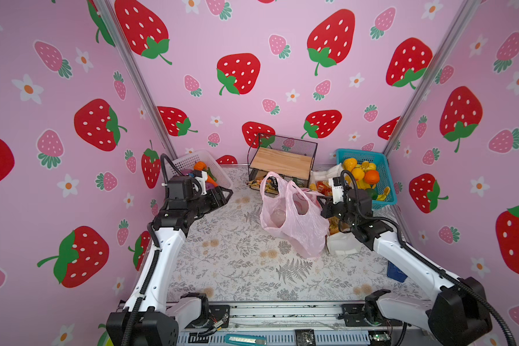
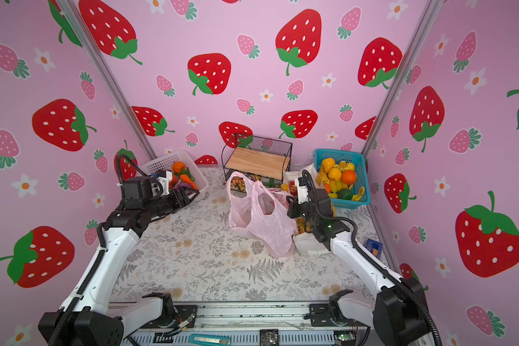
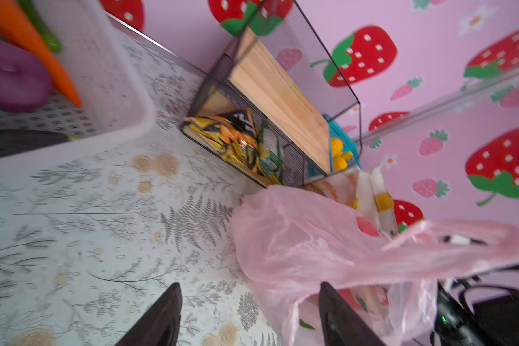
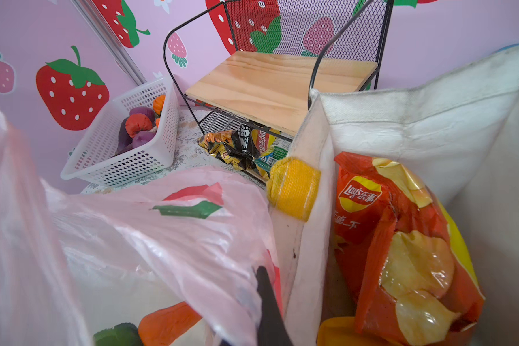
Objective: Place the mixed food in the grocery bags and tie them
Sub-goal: 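Release the bag and move the left gripper over the vegetable basket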
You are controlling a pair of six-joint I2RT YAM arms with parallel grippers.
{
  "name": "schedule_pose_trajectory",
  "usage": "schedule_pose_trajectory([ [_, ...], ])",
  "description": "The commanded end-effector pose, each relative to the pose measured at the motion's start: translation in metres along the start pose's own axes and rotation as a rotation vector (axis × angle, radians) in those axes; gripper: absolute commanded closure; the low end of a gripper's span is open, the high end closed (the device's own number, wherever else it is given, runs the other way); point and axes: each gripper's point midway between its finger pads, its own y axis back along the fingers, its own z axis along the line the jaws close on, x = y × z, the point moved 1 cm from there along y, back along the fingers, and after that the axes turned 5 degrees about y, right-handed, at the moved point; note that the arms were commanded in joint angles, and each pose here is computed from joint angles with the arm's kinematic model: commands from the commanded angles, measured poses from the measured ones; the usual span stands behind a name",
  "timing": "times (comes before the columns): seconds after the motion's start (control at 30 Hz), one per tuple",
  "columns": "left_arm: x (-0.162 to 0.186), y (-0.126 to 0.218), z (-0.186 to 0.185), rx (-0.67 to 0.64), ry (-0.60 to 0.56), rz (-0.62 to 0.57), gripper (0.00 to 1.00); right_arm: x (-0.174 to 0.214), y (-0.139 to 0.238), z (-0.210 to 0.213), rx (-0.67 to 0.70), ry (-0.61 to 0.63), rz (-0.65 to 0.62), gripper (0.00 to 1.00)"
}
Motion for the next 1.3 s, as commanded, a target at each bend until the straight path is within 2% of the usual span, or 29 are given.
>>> schedule_pose_trajectory([
  [0.0,-0.052,-0.01,0.04,-0.178,0.083,-0.151,0.25,-0.014,0.008,0.004,-0.024,0.01,-0.068,1.0],
  [0.17,-0.112,-0.039,0.106,-0.472,0.099,-0.196,0.22,-0.013,0.01,0.009,-0.052,0.003,-0.076,1.0],
  [0.23,-0.129,-0.055,0.128,-0.54,0.115,-0.182,0.21,-0.013,0.011,0.01,-0.06,0.001,-0.081,1.0],
  [0.4,-0.154,-0.097,0.173,-0.587,0.165,-0.144,0.1,-0.011,0.011,0.012,-0.07,0.001,-0.077,1.0],
  [0.47,-0.16,-0.111,0.189,-0.594,0.192,-0.133,0.09,-0.01,0.01,0.012,-0.074,-0.001,-0.074,1.0],
  [0.67,-0.177,-0.149,0.218,-0.591,0.22,-0.101,0.1,-0.003,0.002,0.011,-0.076,-0.005,-0.049,1.0],
  [0.87,-0.179,-0.182,0.241,-0.595,0.251,-0.046,0.13,-0.001,-0.001,0.009,-0.069,-0.005,-0.042,1.0],
  [1.27,-0.169,-0.209,0.266,-0.593,0.277,-0.021,0.14,0.003,-0.004,0.008,-0.073,-0.009,-0.03,1.0],
])
